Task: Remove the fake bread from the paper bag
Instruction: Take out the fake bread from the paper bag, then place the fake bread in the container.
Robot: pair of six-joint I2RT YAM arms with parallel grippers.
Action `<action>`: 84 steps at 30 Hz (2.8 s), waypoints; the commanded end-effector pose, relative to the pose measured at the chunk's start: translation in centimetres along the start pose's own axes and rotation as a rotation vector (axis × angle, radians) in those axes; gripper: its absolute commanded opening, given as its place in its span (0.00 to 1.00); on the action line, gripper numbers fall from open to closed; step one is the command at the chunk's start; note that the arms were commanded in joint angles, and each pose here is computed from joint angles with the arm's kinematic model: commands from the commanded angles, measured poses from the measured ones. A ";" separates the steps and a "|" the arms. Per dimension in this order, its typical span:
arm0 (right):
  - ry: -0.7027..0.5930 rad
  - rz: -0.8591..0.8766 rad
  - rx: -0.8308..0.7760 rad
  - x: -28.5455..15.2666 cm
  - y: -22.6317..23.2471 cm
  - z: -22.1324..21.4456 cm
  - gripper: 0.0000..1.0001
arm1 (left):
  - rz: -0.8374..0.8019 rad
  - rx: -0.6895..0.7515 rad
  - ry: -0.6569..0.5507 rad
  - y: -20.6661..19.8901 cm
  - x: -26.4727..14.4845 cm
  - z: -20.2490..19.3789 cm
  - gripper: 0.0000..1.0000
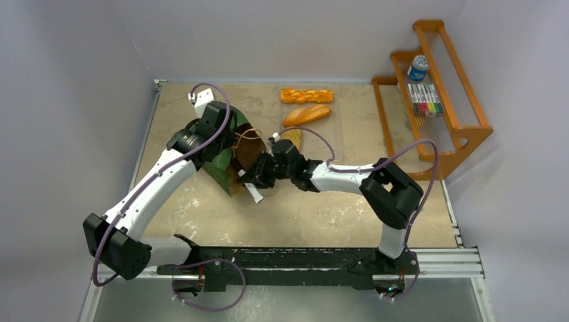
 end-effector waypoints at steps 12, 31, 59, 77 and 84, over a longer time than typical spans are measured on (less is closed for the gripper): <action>-0.049 0.104 -0.126 -6.8 3.8 -1.3 0.03 | 0.160 -0.096 -0.167 0.0 1.1 4.1 0.00; -0.303 0.031 -0.074 -17.1 1.3 0.9 0.04 | 0.240 -0.092 -0.160 0.9 4.6 3.4 0.00; -0.466 -0.162 0.108 -17.1 -5.0 10.4 0.37 | 0.130 -0.071 -0.178 1.1 2.6 3.3 0.00; -0.530 -0.150 0.072 -19.9 -3.8 9.5 0.42 | 0.115 -0.068 -0.177 0.7 3.0 3.8 0.00; -0.529 -0.150 0.071 -20.9 -4.4 8.4 0.41 | 0.117 -0.067 -0.177 0.6 3.1 4.0 0.00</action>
Point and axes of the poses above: each gripper's point midway between its finger pads, its own x axis out along the fingers, its own y axis along the line the jaws close on, z = x × y, the point moved 6 cm from there along -x, back along the fingers, and after that the axes turned 14 degrees about x, right-handed, at the moved point
